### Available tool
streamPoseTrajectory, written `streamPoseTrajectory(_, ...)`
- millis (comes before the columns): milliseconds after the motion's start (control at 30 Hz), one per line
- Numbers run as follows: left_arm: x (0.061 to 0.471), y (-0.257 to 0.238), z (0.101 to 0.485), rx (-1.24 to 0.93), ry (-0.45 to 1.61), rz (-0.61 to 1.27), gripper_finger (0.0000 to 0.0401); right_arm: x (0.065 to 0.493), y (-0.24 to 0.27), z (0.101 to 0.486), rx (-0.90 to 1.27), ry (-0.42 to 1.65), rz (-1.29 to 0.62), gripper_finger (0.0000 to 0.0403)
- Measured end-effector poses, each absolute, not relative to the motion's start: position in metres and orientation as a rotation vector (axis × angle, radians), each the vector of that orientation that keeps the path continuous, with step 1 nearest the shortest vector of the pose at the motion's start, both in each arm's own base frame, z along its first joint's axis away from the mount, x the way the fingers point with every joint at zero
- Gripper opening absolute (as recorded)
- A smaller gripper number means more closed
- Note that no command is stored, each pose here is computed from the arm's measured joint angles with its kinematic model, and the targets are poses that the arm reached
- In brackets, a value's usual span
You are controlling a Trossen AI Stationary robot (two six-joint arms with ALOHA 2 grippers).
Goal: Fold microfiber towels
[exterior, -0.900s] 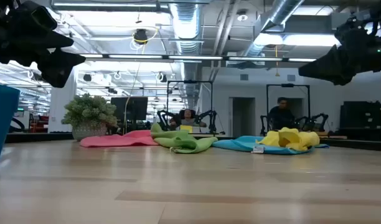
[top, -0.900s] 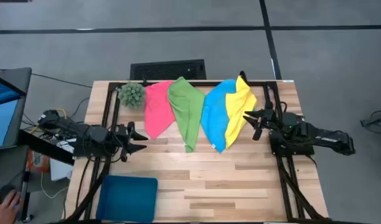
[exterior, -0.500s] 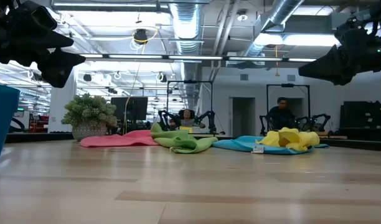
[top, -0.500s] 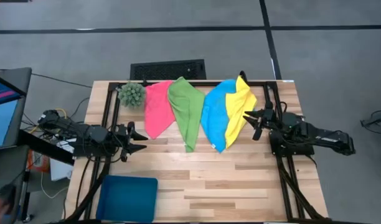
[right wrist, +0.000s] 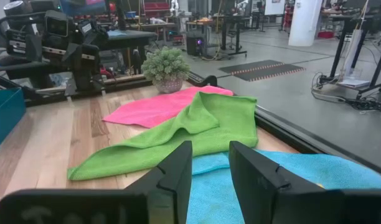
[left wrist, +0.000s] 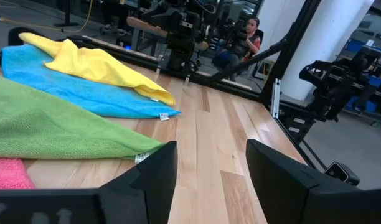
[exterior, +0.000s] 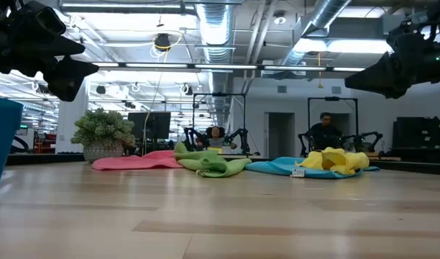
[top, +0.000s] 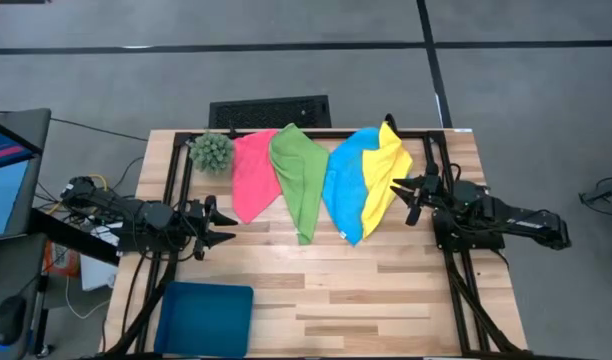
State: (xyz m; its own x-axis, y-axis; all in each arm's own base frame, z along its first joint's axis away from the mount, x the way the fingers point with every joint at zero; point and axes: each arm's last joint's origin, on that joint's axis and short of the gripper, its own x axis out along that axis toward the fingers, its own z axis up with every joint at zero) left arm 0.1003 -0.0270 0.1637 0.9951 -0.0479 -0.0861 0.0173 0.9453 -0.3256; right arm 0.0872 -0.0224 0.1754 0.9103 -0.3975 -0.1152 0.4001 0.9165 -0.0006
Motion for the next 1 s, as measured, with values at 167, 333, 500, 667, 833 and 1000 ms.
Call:
streamPoseTrajectory(167, 0.1003, -0.0268, 0.1636, -0.330, 0.092, -0.026, 0.0183, 0.0872, -0.0224, 0.1754, 0.023, 0.114, -0.411, 0.0131)
streamPoseTrajectory(333, 0.1003, -0.0269, 0.1637, -0.331, 0.093, -0.032, 0.0183, 0.0873, -0.0224, 0.1754, 0.023, 0.114, -0.411, 0.0131)
streamPoseTrajectory(500, 0.1003, -0.0269, 0.1639, -0.343, 0.091, -0.032, 0.0183, 0.0873, -0.0224, 0.1755, 0.023, 0.114, -0.411, 0.0131)
streamPoseTrajectory(667, 0.1005, -0.0269, 0.1652, -0.495, 0.074, -0.028, 0.0183, 0.0873, -0.0224, 0.1754, 0.023, 0.114, -0.411, 0.0131)
streamPoseTrajectory(833, 0.1007, -0.0254, 0.1675, -0.630, 0.034, 0.022, 0.0183, 0.0873, -0.0224, 0.1754, 0.023, 0.114, -0.411, 0.0131)
streamPoseTrajectory(1000, 0.1005, -0.0219, 0.1677, -0.691, -0.010, 0.137, 0.0183, 0.0875, -0.0226, 0.1776, 0.004, 0.095, -0.411, 0.0131)
